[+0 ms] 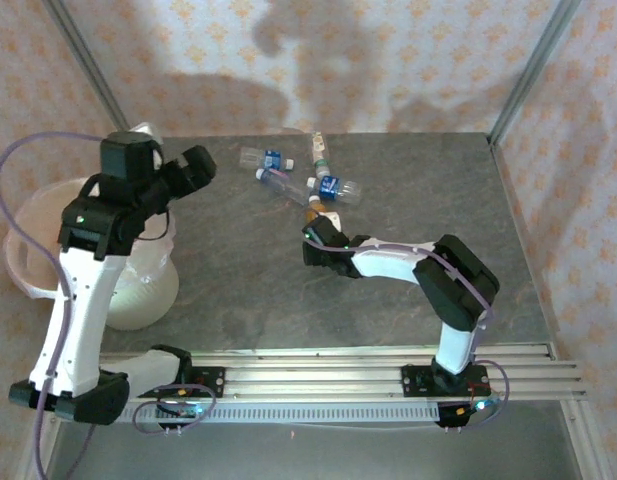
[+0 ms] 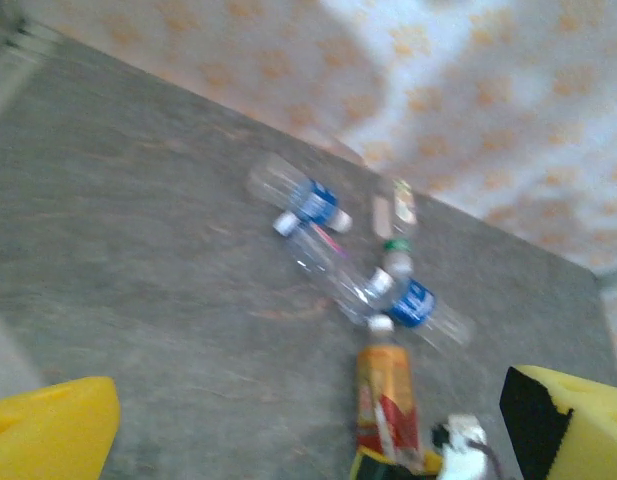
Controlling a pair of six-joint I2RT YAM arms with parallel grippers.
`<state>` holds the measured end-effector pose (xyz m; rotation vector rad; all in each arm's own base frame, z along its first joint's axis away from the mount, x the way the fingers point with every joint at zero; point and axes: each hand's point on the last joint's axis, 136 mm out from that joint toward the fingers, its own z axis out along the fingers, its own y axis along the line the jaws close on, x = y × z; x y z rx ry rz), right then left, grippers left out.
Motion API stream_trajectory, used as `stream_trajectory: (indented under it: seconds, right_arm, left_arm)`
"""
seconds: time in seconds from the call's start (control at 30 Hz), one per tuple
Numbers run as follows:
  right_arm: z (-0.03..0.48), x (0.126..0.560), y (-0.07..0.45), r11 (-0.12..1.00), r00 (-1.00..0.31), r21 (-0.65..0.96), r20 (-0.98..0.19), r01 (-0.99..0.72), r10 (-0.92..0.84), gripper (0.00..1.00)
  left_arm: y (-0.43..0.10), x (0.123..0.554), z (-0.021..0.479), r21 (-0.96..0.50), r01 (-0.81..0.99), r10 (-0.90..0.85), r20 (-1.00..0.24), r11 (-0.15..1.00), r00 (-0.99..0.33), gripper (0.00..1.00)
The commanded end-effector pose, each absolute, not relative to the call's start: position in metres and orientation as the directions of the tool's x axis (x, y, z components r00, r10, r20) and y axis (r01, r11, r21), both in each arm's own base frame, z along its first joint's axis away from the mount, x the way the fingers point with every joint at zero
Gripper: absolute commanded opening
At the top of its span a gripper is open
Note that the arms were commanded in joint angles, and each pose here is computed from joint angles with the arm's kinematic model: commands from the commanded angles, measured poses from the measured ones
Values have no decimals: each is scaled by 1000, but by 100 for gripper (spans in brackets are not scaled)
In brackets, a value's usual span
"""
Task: Put the plastic bottles in the bin
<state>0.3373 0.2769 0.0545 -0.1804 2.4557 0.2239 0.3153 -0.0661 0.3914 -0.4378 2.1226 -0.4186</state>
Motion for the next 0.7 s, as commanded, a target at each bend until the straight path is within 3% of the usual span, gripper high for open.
stream_trajectory:
  seconds: [0.0, 0.2, 0.37, 0.67]
  right_arm:
    - [105, 341, 271, 968, -675, 158, -738, -194, -15, 63]
    - [157, 316, 273, 895, -563, 262, -826, -362, 14, 53]
    - [204, 292, 286, 783, -493, 339, -869, -521, 48, 53]
    - [259, 283, 297, 678, -424, 419, -889, -603, 172, 53]
  left_arm:
    - [-103, 323, 408, -499, -48, -445, -719, 865, -534, 99]
    - [-172, 344, 375, -582, 90, -400, -654, 808, -642, 99]
    - [-227, 352, 349, -612, 183, -323, -619, 769, -716, 100]
    - [-250, 369, 302, -565, 93, -311, -576, 820, -756, 100]
